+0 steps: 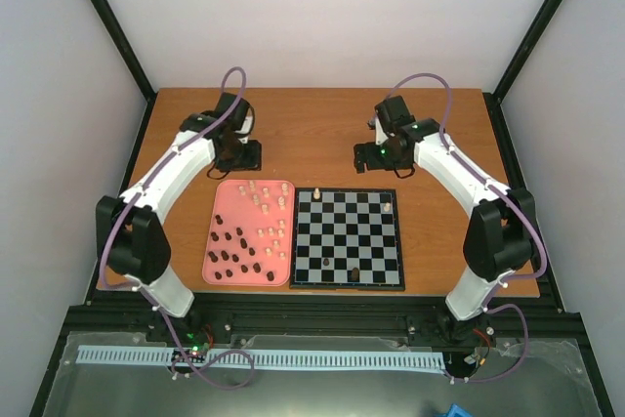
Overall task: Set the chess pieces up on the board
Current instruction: Pick up the chess piece from the storage box.
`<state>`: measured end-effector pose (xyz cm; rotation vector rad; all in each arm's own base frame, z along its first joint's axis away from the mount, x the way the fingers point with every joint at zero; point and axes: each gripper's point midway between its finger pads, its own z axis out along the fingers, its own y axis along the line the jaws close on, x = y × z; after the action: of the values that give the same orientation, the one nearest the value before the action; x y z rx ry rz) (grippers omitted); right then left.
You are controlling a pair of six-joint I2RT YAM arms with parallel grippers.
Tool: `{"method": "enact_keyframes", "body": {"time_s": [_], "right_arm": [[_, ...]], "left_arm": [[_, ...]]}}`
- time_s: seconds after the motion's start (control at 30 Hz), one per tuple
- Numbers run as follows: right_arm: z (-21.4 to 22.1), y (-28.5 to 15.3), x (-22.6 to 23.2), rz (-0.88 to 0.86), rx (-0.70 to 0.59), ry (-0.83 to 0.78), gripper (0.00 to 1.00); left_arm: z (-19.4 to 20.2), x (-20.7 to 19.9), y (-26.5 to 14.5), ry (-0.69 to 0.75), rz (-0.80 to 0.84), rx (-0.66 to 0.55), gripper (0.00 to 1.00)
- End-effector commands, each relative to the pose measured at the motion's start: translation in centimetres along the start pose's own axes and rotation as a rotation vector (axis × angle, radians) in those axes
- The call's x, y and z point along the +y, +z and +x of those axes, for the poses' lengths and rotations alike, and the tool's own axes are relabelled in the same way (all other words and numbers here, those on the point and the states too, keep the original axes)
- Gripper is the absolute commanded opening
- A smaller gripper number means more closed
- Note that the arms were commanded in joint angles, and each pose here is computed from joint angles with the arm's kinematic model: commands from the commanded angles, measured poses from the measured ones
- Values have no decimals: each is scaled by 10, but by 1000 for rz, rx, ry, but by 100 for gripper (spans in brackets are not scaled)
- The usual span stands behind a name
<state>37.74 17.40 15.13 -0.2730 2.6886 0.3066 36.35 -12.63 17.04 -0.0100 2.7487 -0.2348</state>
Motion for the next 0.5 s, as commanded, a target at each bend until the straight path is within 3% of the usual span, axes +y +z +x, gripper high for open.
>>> {"method": "enact_keyframes", "body": {"time_s": [0.0,0.3,0.47], "right_arm": [[-6,6,-1,-9,13,24,96],[-9,18,-15,24,34,32,92],[-8,23,-25,25,54,56,90]], "left_arm": [[-1,-17,14,71,-7,34,57],[-6,-54,52,135,17,109,60],[-5,-60,62,136,33,132,52]]}}
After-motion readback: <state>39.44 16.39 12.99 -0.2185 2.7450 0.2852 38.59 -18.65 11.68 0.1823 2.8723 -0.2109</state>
